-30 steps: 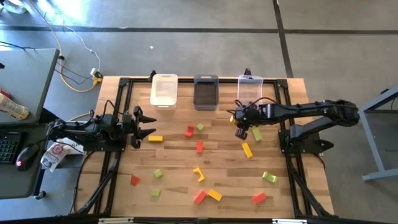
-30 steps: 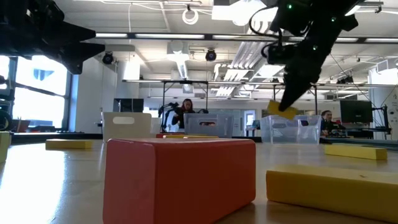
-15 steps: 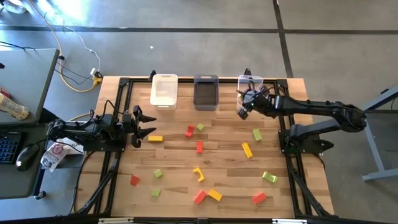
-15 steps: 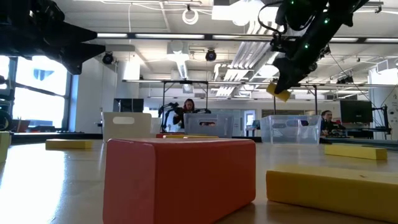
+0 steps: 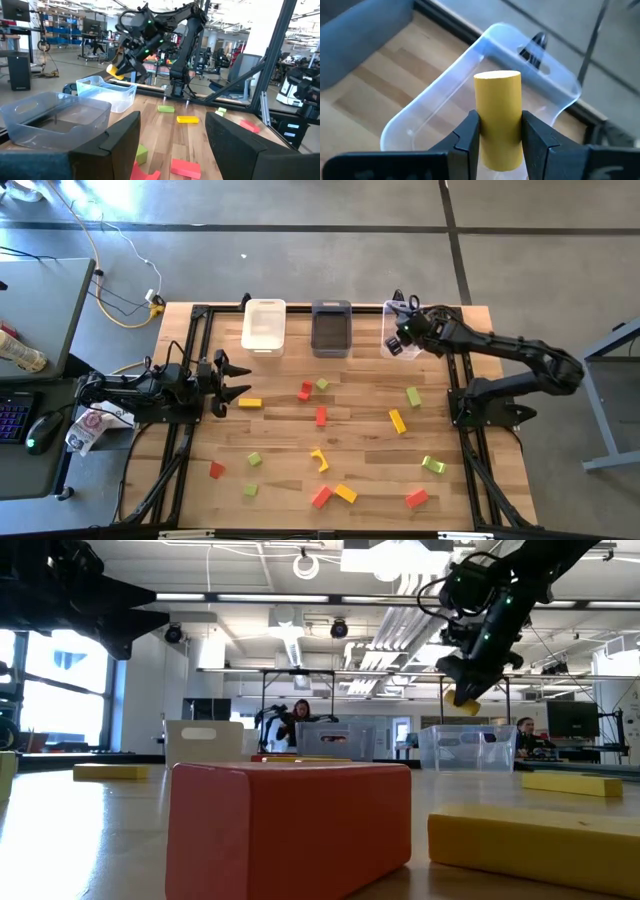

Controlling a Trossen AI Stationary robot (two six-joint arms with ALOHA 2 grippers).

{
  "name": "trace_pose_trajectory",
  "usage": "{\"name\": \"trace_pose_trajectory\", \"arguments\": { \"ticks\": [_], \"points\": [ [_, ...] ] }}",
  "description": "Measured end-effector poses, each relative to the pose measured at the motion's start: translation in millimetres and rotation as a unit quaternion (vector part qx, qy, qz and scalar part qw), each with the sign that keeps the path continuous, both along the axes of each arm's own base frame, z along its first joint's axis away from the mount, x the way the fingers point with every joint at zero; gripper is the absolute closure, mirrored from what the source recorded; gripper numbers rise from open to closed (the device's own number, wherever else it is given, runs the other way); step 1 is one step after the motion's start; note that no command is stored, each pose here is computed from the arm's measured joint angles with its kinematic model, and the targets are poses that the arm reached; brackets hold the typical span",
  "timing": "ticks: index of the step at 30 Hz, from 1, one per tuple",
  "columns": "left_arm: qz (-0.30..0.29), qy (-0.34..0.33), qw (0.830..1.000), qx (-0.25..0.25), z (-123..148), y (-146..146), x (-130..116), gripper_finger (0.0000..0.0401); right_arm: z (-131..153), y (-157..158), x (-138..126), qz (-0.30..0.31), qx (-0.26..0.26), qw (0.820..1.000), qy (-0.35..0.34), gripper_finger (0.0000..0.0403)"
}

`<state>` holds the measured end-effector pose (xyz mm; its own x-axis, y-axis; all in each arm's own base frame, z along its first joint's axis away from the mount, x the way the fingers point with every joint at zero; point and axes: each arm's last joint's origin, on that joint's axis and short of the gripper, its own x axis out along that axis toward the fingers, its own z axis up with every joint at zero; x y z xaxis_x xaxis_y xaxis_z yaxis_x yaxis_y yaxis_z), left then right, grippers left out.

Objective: Sort & place blocks by color
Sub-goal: Put the yellow block into the transparent bin

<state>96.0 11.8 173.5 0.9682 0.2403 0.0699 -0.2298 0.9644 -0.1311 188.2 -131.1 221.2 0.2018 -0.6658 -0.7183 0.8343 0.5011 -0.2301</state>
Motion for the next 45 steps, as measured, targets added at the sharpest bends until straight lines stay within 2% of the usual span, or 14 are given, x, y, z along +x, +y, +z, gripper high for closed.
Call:
{"name": "trace_pose_trajectory", "arguments": {
  "ticks": [6, 23, 29, 37, 45],
  "points": [
    [0.000, 0.000, 1.000, -0.002, -0.1, 0.0, 0.0, 0.0190, -14.3, -11.3, 0.6, -0.005, 0.064, 0.998, -0.012, 0.0315],
    [0.000, -0.001, 1.000, -0.004, -0.1, 0.0, 0.0, 0.0190, -47.8, -35.7, -3.2, -0.054, 0.166, 0.984, -0.013, 0.0315],
    [0.001, -0.005, 1.000, -0.004, 0.8, 0.1, -0.1, 0.0190, -49.9, -40.7, -6.9, -0.059, 0.173, 0.983, -0.012, 0.0314],
    [0.002, -0.006, 1.000, -0.004, 0.9, 0.2, -0.1, 0.0190, -50.0, -42.2, -8.4, -0.056, 0.179, 0.982, -0.016, 0.0284],
    [0.004, 0.000, 1.000, 0.000, 5.0, 0.2, -1.1, 0.0190, -49.8, -42.5, -8.7, -0.061, 0.172, 0.983, -0.011, 0.0278]
  ]
}}
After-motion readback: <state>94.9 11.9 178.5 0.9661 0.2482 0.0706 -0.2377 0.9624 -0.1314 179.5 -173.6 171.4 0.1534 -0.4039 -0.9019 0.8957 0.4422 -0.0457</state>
